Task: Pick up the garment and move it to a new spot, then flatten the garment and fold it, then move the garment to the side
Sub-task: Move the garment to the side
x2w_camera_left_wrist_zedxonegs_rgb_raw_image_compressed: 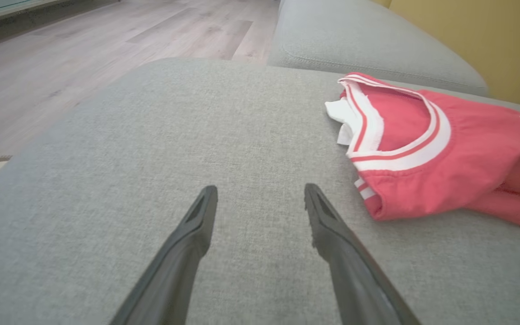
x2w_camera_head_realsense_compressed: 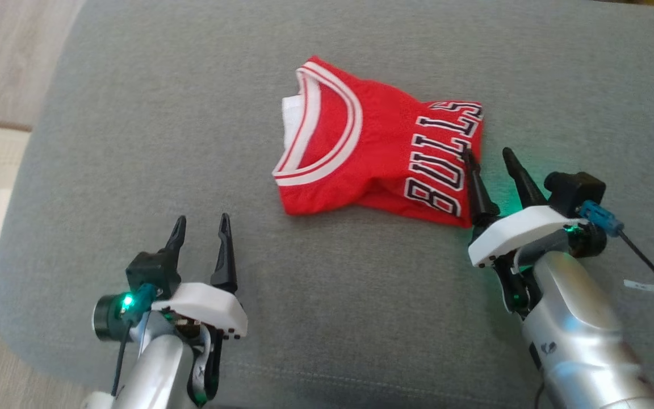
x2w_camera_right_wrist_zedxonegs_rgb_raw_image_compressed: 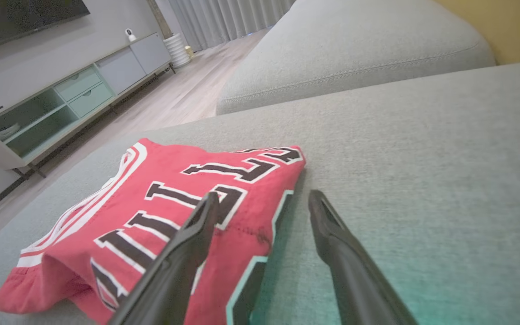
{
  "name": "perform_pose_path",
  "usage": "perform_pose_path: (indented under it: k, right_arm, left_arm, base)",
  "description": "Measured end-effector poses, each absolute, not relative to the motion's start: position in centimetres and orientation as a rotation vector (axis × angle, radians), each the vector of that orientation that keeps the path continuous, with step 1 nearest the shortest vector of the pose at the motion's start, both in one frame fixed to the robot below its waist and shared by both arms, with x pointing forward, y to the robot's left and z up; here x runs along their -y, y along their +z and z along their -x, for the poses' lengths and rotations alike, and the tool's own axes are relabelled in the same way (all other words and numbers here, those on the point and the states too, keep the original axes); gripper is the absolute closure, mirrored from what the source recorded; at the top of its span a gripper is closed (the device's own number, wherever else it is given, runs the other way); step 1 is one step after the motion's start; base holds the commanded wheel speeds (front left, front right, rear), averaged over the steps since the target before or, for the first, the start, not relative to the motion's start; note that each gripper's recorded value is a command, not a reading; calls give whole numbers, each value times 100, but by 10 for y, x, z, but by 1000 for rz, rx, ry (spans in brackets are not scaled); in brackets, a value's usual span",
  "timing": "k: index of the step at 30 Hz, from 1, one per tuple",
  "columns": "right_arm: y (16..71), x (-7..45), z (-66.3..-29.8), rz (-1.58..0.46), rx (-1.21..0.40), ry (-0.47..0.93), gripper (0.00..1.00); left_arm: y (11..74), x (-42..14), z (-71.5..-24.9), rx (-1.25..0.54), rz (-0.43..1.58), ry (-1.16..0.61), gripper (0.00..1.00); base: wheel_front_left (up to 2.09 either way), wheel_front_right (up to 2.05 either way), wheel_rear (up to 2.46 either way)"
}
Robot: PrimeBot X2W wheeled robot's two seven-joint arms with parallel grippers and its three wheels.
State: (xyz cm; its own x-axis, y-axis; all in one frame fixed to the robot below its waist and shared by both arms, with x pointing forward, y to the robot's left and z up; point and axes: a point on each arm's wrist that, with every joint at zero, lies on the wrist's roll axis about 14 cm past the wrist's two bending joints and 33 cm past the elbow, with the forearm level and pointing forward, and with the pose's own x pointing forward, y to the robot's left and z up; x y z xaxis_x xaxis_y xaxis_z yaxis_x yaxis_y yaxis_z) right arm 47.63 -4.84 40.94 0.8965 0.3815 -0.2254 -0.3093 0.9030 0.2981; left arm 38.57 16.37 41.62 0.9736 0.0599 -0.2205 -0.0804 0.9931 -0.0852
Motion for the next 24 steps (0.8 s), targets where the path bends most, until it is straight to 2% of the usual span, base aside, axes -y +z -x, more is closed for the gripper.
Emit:
perform_pose_path:
  k: [6, 7, 8, 10, 17, 24]
  right_arm:
    - [386, 30, -477, -262, -382, 394, 0]
    - [380, 28, -475, -259, -406, 399, 5]
    - [375, 28, -473, -259, -428, 399, 33]
    - [373, 27, -475, -255, -440, 403, 100]
    - [379, 44, -479, -277, -423, 357, 100]
    - [396, 96, -474, -296, -362, 235, 100]
  left_arm:
    - [412, -173, -378, -236, 93, 104, 0]
    - [411, -174, -377, -239, 93, 107, 0]
    - [410, -175, -377, -241, 93, 109, 0]
    - [408, -175, -377, -247, 93, 110, 0]
    - [406, -164, -387, -248, 99, 76, 0]
    - [405, -124, -408, -240, 99, -50, 0]
  base:
    - [0, 0, 0]
    - [0, 0, 0]
    - [0, 0, 0]
    - [0, 0, 0]
    - [0, 0, 0]
    - [0, 0, 0]
